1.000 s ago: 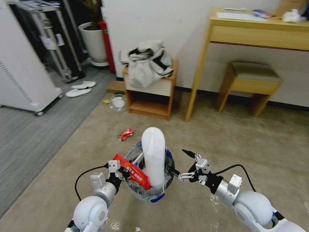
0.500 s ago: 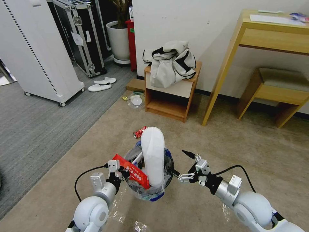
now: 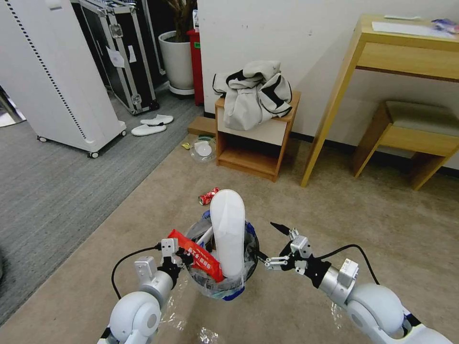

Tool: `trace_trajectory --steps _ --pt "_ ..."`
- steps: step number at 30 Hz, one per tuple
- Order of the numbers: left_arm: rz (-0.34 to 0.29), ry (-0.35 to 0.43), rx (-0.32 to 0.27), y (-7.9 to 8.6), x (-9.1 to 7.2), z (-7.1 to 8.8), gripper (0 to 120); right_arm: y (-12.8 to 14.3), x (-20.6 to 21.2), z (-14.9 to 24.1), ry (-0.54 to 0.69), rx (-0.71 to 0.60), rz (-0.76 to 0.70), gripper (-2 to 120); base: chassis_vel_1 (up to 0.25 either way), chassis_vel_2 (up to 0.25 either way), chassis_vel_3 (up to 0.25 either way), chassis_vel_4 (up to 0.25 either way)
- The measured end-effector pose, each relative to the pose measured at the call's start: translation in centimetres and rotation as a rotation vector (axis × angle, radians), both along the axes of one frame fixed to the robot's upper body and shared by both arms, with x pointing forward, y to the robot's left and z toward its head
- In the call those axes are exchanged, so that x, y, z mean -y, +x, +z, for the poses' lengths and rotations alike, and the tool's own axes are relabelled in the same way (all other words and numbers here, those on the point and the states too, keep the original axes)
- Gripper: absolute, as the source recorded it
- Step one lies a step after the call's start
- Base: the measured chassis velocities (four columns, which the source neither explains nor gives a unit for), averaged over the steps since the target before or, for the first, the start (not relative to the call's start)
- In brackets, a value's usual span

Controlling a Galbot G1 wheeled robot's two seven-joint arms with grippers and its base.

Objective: Pick up the trash bin and place the garbage on the floor into it.

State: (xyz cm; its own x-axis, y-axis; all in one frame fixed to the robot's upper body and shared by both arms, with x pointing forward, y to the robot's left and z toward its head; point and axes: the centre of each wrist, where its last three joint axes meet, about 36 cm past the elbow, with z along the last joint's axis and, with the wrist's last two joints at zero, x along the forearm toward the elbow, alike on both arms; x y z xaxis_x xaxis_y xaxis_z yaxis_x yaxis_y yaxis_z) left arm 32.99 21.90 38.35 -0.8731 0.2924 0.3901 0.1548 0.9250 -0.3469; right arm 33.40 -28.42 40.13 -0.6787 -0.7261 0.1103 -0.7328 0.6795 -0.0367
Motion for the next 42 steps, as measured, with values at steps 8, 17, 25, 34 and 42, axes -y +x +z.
trace_trajectory --steps 8,17,25,34,42 --pt "0.0 0.0 0.003 0.01 -0.04 -0.05 1 0.2 0.1 0.1 -0.001 0.003 0.0 100 0.046 0.04 0.041 0.041" --pt "0.021 0.012 0.018 0.13 -0.22 0.04 1 0.28 -0.01 0.07 0.002 0.003 0.002 100 0.089 0.091 0.09 0.077" --pt "0.034 0.022 0.019 0.11 -0.07 -0.15 1 0.21 0.03 -0.01 0.003 0.002 0.001 100 0.024 0.03 0.022 0.025" --pt "0.044 0.021 0.018 0.19 -0.39 -0.06 1 0.44 0.11 -0.09 0.011 0.002 -0.014 100 0.0 0.0 0.0 0.0" --pt "0.061 0.035 0.018 0.31 -0.49 -0.04 1 0.91 0.58 -0.37 0.022 0.024 -0.11 100 0.0 0.0 0.0 0.0"
